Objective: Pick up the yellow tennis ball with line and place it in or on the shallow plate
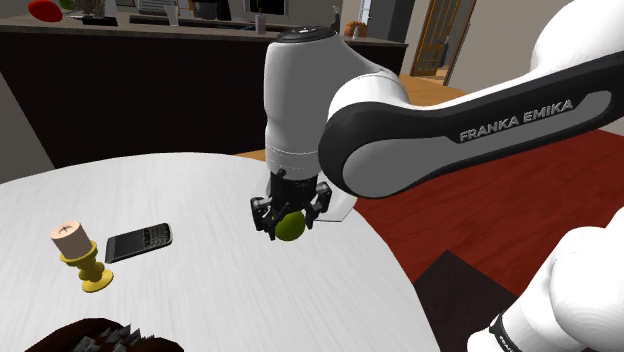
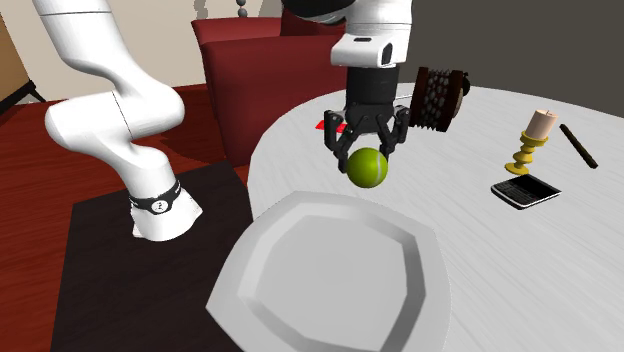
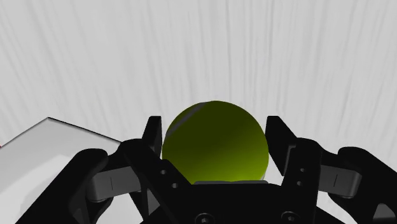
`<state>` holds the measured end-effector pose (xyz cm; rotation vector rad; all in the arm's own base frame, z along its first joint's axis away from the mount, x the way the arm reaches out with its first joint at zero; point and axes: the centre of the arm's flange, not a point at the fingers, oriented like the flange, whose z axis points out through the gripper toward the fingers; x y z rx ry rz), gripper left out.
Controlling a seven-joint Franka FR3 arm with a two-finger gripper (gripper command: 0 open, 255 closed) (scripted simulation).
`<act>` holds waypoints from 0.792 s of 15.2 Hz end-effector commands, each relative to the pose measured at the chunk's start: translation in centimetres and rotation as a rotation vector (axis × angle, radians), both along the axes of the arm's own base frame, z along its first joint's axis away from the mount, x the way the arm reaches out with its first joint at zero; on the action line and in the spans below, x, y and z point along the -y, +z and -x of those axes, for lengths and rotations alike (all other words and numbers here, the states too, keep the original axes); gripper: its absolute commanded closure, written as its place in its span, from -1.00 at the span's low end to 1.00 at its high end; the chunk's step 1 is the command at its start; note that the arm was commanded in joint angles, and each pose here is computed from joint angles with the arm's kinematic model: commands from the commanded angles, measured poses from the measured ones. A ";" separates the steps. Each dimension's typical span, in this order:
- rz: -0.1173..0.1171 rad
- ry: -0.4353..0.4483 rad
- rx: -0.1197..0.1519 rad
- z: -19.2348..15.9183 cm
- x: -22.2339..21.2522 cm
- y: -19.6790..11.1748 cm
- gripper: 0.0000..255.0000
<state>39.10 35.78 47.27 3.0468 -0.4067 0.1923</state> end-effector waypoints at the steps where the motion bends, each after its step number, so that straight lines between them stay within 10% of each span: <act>1: 0.000 0.000 0.000 0.0 0.0 1.0 1.00; 12: 0.000 0.000 0.000 0.0 0.0 6.8 1.00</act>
